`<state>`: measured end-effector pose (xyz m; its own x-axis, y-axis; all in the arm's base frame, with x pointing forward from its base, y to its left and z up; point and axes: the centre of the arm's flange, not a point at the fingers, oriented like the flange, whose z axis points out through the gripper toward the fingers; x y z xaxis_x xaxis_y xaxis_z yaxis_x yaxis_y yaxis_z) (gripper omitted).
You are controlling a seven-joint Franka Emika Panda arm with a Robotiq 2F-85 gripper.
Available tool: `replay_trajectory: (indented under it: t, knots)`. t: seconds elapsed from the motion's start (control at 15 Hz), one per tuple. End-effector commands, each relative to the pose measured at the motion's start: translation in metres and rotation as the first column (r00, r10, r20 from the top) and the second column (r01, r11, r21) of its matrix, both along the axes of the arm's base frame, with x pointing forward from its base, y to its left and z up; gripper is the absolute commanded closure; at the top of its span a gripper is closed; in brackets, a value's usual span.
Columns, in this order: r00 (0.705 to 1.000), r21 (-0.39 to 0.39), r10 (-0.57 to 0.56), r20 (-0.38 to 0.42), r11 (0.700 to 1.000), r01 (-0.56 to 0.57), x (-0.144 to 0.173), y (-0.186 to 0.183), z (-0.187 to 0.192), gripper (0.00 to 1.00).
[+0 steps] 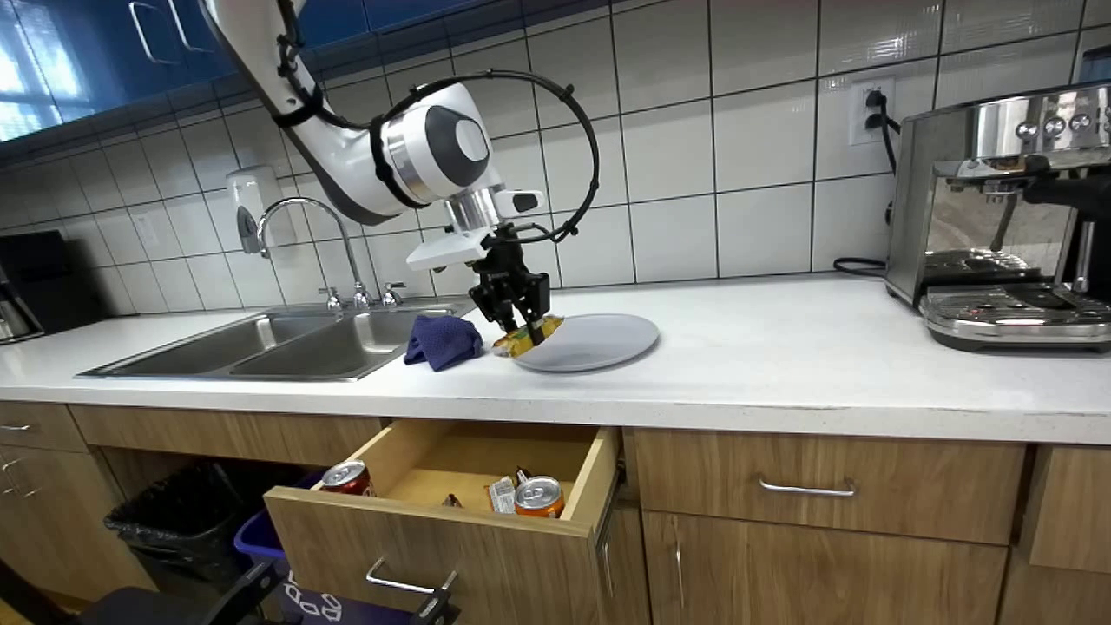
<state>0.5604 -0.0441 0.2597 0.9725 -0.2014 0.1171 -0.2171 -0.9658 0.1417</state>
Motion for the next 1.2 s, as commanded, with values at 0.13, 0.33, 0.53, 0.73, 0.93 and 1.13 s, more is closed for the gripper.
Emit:
replay_trajectory:
  t: [0.13,0.33,0.53,0.73,0.93,1.13]
  knots:
    - [0.999,0.022,0.042,-0.012,0.999,-0.042,-0.031,0.012,0.016,0.82]
    - [0.997,0.024,0.076,-0.023,0.997,-0.076,-0.04,0.017,0.014,0.82]
    - [0.988,0.017,0.148,-0.042,0.989,-0.147,-0.053,0.019,0.014,0.82]
    - [0.972,0.014,0.224,-0.066,0.975,-0.223,-0.066,0.017,0.014,0.82]
    - [0.946,0.001,0.312,-0.09,0.95,-0.314,-0.086,0.015,0.013,0.82]
    - [0.905,-0.018,0.406,-0.128,0.911,-0.411,-0.107,0.016,0.008,0.82]
